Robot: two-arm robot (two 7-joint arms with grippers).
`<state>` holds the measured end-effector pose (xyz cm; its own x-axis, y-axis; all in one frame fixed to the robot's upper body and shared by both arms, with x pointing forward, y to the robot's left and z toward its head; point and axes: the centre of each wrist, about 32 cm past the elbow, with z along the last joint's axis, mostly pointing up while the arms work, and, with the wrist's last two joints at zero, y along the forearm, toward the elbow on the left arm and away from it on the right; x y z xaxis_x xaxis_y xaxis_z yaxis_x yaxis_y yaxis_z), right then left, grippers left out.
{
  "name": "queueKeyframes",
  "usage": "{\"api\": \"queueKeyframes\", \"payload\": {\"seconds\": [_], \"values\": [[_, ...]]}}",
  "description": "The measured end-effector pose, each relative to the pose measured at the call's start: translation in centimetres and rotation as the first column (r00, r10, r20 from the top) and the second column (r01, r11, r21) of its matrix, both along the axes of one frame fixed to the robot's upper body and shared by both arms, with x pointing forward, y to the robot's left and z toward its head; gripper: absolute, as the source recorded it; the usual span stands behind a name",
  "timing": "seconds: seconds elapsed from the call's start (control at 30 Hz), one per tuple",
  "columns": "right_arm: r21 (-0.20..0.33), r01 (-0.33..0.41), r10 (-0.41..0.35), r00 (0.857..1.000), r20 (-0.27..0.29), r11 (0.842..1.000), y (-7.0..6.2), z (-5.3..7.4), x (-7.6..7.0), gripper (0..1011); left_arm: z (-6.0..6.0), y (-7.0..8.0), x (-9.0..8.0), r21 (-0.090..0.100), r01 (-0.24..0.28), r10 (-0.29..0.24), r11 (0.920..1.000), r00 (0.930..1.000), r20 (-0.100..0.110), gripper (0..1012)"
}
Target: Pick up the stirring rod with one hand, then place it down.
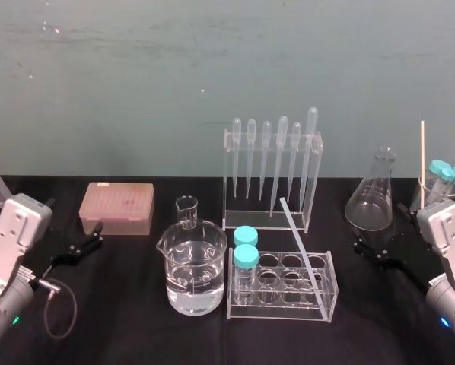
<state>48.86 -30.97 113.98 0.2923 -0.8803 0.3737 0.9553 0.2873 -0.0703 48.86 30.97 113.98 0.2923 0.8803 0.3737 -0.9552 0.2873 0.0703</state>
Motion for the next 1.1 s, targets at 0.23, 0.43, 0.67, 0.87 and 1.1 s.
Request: {"api": "queueKeyframes", "payload": {"seconds": [0.23,0.43,0.67,0.87,1.1], "values": [[0.0,0.0,0.0,1.0,0.0,1.0,0.0,0.0,0.0,1003,0.0,0.0,0.0,0.0,0.0,0.0,1.0,1.0,0.0,1000],[0.0,0.0,0.0,1.0,0.0,1.0,0.0,0.0,0.0,1003,0.0,0.0,0.0,0.0,0.0,0.0,1.0,1.0,0.0,1000],[0.0,0.0,0.0,1.0,0.0,1.0,0.0,0.0,0.0,1003,0.0,0.0,0.0,0.0,0.0,0.0,1.0,1.0,0.0,1000],[0.008,0.007,-0.007,1.0,0.001,1.0,-0.11,0.14,0.0,1003,0.0,0.0,0.0,0.0,0.0,0.0,1.0,1.0,0.0,1000],[0.004,0.036,-0.036,0.997,0.065,0.999,-0.01,0.87,-0.52,1003,0.0,0.0,0.0,0.0,0.0,0.0,1.0,1.0,0.0,1000]]}}
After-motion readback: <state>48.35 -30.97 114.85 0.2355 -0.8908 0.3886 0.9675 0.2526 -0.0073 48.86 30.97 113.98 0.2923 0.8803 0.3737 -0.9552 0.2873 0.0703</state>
